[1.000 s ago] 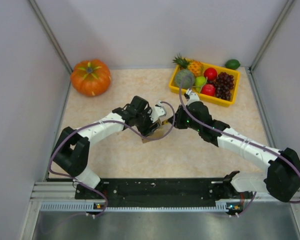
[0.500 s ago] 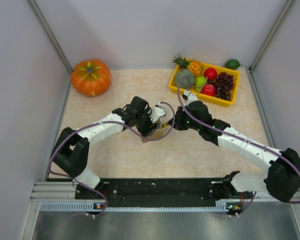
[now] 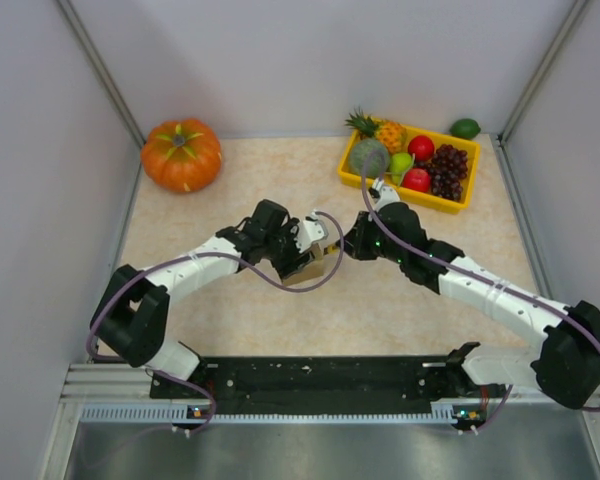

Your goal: Unpack the express box

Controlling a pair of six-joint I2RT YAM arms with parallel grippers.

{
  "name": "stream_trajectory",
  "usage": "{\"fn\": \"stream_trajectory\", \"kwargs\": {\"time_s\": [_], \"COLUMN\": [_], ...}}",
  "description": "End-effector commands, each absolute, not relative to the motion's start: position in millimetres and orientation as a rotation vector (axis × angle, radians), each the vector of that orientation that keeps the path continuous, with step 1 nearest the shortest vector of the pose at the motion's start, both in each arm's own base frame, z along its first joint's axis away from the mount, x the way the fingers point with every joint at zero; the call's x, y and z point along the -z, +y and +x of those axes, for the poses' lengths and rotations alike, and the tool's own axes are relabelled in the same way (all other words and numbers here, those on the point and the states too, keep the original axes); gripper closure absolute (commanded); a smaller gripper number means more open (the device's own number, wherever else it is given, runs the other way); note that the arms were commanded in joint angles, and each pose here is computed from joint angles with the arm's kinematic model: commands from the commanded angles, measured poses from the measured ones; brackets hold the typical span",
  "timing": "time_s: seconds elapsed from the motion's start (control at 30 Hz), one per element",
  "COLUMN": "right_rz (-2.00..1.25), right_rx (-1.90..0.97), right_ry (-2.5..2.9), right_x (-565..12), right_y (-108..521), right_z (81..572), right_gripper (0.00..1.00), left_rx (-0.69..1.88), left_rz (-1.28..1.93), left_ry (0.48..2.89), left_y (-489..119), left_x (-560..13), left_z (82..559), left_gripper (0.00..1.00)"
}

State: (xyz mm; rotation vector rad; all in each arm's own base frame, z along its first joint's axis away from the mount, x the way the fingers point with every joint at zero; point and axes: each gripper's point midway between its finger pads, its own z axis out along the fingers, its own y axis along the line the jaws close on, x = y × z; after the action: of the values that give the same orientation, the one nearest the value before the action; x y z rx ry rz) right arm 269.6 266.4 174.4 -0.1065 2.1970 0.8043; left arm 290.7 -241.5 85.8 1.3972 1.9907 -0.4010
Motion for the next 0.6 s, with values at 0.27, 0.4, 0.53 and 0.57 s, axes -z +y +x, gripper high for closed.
{"fn": "stream_trajectory", "kwargs": {"time_s": [0.27, 0.4, 0.53, 0.57], "right_rz": [-0.081, -0.085, -0.080, -0.078], "right_rx": [-0.855, -0.848, -0.838, -0.832], "right_ry": [2.069, 2.077, 2.076, 2.082], "right_x": [-200, -196, -195, -193], "right_y": [281, 281, 279, 278], "right_z": [289, 289, 290, 290], "right_gripper": [1.00, 1.00, 1.00, 1.00], "left_rx": [0.368, 0.376, 0.378, 0.379], "left_rz": [1.478, 1.475, 1.479, 1.482], "left_ry": [2.004, 2.012, 2.017, 2.016], "left_y": [-224, -224, -224, -224], "left_x": [-68, -66, -64, -63], "left_z": [277, 275, 274, 273], "left_gripper": [0.65, 0.65, 0.65, 0.65]}}
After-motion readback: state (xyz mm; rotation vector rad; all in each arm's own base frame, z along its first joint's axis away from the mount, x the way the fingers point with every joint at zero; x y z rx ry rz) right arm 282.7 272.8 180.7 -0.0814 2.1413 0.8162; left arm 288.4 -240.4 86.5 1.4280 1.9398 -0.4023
